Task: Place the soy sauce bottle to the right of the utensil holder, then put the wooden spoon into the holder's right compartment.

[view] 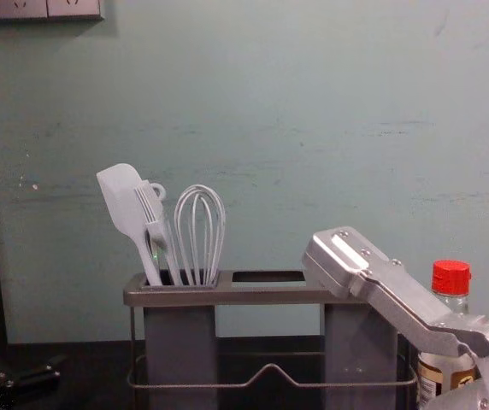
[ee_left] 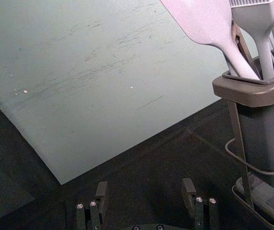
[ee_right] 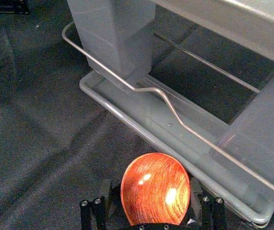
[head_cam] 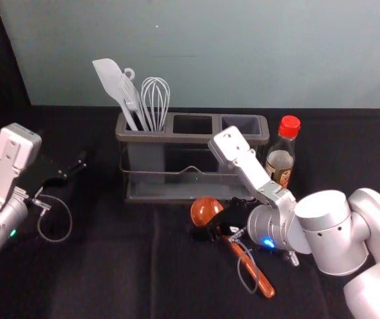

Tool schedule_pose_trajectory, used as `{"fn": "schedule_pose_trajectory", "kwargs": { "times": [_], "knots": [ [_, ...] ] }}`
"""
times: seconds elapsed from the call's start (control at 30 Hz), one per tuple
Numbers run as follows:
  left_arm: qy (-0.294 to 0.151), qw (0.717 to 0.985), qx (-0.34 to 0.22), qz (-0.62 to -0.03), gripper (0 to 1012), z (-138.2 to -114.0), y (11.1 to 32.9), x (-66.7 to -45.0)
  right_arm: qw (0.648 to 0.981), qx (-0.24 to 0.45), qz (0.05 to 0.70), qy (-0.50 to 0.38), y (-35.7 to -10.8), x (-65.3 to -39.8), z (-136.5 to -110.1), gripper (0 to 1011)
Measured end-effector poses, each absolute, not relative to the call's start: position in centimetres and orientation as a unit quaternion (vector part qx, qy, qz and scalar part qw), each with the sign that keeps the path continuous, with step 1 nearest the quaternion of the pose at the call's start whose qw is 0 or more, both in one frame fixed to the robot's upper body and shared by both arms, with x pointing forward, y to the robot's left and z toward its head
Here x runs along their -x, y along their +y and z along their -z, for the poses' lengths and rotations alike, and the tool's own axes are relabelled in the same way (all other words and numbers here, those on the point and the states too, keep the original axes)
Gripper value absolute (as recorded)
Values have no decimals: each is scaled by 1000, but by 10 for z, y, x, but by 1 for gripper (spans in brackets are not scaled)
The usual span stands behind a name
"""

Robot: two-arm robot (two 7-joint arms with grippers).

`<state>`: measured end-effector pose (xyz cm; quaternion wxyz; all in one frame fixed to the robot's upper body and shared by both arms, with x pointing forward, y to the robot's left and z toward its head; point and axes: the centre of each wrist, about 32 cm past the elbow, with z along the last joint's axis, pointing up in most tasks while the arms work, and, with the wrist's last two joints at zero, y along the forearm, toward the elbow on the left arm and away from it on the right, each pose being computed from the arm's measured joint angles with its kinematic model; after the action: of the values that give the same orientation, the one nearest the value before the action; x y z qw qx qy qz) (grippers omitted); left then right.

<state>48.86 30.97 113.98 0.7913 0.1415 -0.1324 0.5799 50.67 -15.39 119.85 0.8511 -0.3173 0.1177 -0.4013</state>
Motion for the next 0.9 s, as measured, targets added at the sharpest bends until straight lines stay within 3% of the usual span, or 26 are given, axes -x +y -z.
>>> {"fn": "schedule_pose_trajectory", "kwargs": {
  "times": [0.27,0.43,0.9],
  "knots": [
    [-132,791,-141,-580,1000,-1140,310,-489,852,317,400,117,-154,-506,-1196,967],
    [-132,791,-141,-580,1000,-1140,310,-489,852,316,400,117,-154,-506,-1196,844],
    [-132,791,-141,-580,1000,-1140,310,-489,865,294,394,94,-161,-482,-1209,837]
  ]
}}
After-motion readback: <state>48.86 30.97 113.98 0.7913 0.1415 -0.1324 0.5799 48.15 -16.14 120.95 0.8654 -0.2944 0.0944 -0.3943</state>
